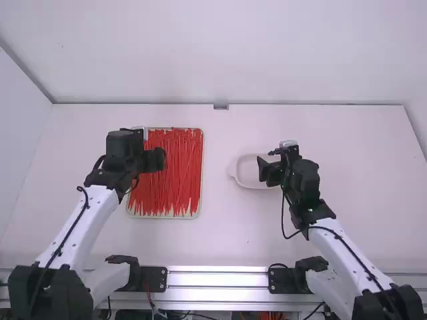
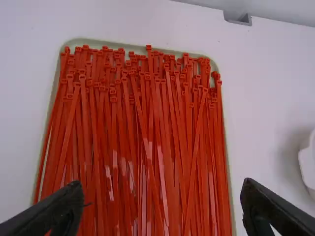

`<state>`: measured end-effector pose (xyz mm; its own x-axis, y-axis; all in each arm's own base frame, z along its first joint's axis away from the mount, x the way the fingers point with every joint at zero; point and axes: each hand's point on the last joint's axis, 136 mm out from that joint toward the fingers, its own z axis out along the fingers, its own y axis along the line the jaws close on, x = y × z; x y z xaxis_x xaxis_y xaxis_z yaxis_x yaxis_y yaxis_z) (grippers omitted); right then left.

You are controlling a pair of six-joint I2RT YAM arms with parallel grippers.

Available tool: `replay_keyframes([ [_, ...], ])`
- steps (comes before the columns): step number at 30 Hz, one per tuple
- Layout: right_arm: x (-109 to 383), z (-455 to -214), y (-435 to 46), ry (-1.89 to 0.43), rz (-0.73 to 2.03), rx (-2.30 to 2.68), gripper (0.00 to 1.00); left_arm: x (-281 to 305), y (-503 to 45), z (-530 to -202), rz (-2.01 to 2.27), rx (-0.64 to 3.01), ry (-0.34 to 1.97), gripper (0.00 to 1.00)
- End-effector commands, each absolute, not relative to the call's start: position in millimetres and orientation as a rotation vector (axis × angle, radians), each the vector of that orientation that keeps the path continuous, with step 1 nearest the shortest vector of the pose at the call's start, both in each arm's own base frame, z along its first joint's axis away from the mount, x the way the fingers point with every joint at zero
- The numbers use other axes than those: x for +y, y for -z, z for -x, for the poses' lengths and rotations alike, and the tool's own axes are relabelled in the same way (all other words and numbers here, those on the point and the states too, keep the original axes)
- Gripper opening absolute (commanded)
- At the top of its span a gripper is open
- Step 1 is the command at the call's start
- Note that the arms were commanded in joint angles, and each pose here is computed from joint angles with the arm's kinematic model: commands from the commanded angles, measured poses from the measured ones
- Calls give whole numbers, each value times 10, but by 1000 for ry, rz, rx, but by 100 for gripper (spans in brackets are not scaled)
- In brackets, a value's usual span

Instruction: Fasten the cable tie

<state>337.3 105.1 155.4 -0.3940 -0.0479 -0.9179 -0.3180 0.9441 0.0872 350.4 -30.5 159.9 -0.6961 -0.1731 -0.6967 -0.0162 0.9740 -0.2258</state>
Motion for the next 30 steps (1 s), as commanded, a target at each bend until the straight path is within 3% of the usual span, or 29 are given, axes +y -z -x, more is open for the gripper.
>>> replay_keyframes([
  [1,1147,-3484,-1680,-324,272,1939,88,-381,-1669,-3622,130,2331,295,88],
  [14,1361,-3710,-1744,-369,293,1895,98,-338,-1462,-3791,188,2442,257,98],
  [30,1375,-3702,-1687,-392,273,1924,99,-350,-1431,-3783,223,2460,273,99],
])
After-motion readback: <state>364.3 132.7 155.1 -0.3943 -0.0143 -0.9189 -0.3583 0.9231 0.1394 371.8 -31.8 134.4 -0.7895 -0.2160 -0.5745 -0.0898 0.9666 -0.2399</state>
